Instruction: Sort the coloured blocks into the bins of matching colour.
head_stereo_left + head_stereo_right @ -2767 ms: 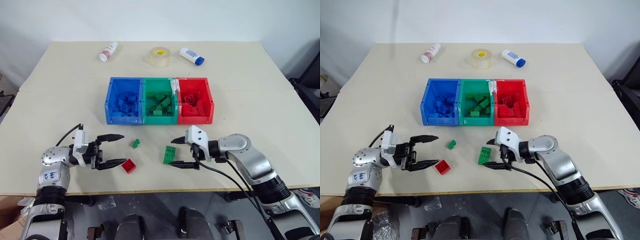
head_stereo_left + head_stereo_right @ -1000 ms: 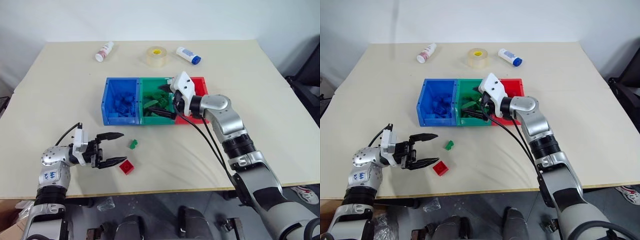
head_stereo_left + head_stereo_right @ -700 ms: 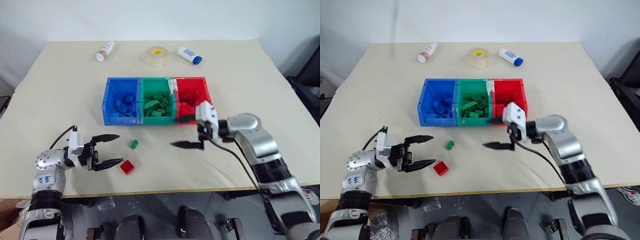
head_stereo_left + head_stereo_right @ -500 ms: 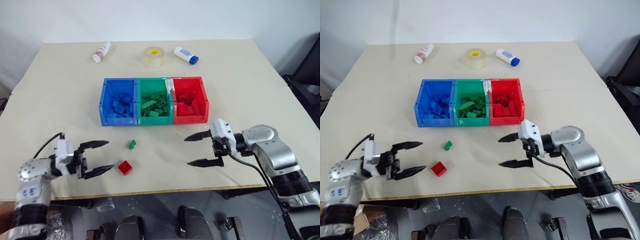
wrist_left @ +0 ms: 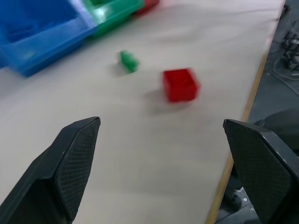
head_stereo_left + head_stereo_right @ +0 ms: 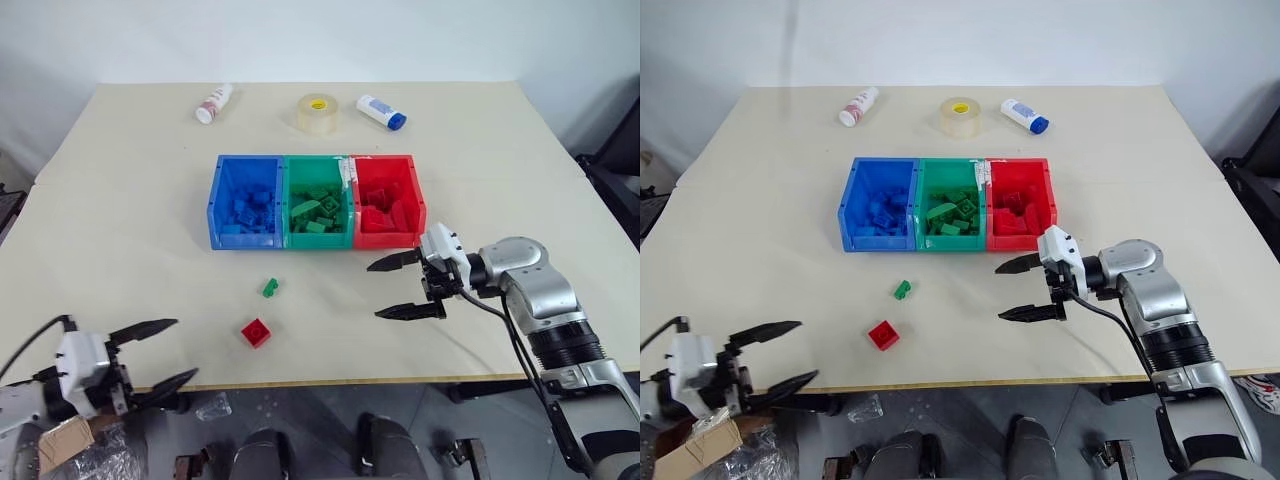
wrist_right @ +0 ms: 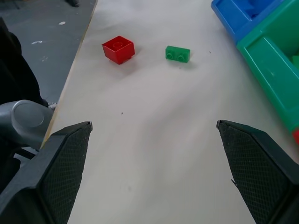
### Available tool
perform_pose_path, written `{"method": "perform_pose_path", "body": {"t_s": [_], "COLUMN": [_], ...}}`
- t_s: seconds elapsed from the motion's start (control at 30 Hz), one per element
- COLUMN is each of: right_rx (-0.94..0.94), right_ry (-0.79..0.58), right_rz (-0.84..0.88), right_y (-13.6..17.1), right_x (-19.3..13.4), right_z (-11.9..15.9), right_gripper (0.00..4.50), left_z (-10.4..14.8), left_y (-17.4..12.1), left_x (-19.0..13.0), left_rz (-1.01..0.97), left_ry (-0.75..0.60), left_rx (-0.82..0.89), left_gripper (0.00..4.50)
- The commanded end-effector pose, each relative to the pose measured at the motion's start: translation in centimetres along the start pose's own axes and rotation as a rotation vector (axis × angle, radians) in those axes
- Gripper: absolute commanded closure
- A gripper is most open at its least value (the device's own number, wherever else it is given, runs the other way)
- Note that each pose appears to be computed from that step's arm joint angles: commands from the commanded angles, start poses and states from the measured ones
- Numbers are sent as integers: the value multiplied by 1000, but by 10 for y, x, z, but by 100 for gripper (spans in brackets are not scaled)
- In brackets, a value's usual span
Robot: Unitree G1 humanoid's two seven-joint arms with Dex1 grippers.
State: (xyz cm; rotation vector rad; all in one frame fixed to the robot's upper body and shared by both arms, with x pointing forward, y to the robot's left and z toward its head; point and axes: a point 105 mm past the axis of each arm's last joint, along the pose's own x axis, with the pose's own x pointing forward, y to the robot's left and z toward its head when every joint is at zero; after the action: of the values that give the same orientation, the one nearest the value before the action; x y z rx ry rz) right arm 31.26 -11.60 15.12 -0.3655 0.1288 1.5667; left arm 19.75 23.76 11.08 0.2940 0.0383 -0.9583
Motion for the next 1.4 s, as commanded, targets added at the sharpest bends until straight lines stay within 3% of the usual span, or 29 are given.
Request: {"method": "perform_pose_path", "body": {"t_s": [0.03, 0.37, 0.47, 0.73, 1.1, 1.4], "right_rx": [-46, -59, -60, -54, -12, 14], "right_ry": [-8, -30, -32, -33, -59, -76], "right_rz": [15, -20, -43, -142, -316, -488], "right_y": [-1, -1, -1, -1, 17, 32], "right_x": [0, 2, 1, -16, -50, -64], "right_z": [8, 11, 11, 10, 10, 9], "right_gripper": [4, 4, 0, 0, 0, 0], "left_z": [3, -16, -18, 0, 60, 121], "left_y": [-7, -8, -11, -3, 21, 44], "left_x": [28, 84, 92, 105, 165, 259], "left_rz": [7, -55, -104, -166, -203, -125], "left_ry": [-7, 1, 7, -36, -191, -353], "left_rx": [33, 76, 82, 102, 183, 231], "left_gripper": [0, 0, 62, 300, 300, 300]}}
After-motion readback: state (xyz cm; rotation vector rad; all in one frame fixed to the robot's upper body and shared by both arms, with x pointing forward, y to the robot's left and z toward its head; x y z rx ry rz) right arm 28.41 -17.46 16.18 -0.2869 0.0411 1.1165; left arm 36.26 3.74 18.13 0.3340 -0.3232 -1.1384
